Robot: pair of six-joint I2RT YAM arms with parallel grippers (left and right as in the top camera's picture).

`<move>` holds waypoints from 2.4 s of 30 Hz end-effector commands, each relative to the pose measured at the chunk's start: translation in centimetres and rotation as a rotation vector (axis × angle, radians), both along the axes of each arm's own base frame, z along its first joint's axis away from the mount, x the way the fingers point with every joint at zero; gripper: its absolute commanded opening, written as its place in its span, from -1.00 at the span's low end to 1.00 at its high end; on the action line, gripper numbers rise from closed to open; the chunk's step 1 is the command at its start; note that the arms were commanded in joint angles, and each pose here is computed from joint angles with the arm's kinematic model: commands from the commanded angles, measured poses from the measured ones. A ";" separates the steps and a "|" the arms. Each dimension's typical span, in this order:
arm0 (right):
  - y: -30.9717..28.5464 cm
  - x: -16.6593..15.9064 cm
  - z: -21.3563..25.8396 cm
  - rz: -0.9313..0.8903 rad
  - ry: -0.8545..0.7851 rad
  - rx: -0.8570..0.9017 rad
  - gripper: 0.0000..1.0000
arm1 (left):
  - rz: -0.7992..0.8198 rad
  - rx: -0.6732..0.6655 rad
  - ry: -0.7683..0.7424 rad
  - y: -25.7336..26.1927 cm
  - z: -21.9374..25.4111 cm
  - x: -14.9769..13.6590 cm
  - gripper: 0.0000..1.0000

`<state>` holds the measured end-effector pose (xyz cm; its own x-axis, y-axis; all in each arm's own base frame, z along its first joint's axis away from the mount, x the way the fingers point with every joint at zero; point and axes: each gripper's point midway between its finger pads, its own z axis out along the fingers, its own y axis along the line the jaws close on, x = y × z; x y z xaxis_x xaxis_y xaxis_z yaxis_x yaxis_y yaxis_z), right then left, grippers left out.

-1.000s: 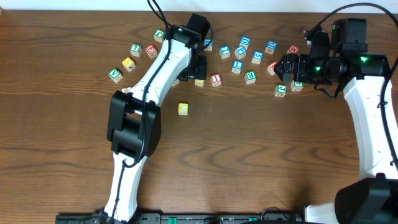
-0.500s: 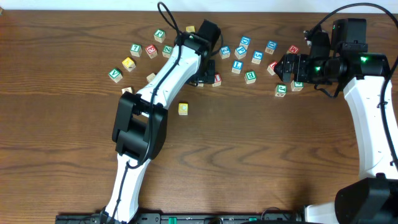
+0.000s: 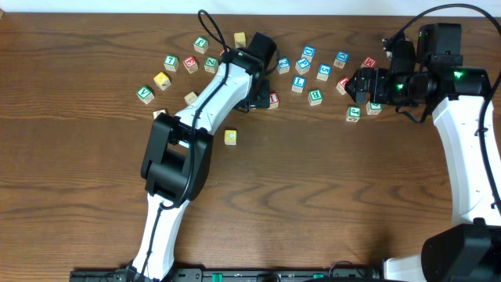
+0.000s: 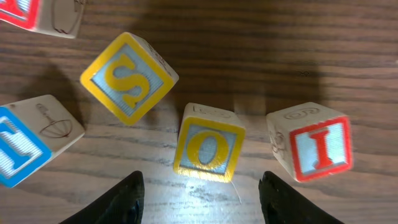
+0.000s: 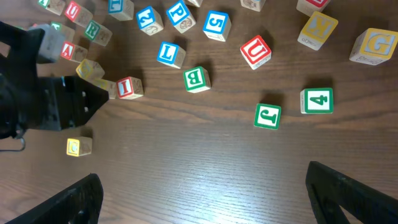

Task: Spell out CORL
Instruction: 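Lower the left gripper and grasp the yellow O block, then carry the O block toward the placed C block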

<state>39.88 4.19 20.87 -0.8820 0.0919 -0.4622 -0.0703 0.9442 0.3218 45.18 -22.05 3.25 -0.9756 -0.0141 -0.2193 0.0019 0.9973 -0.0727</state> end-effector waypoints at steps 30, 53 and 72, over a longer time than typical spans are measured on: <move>0.0 0.3 0.7 -0.010 -0.015 0.003 0.99 | -0.039 0.027 -0.001 0.4 -4.1 0.3 0.01; -0.3 0.3 0.6 -0.019 -0.014 -0.013 0.99 | -0.053 0.064 -0.038 1.0 -3.1 1.0 -0.07; -0.3 0.3 0.6 -0.019 -0.013 -0.013 0.98 | -0.050 0.037 -0.095 1.0 2.1 0.8 -0.40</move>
<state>39.90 3.88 20.77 -0.8820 0.0951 -0.4616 -0.0585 0.9498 0.3075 45.62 -21.36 2.00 -0.9655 0.0478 -0.2560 0.0557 0.9982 -0.0237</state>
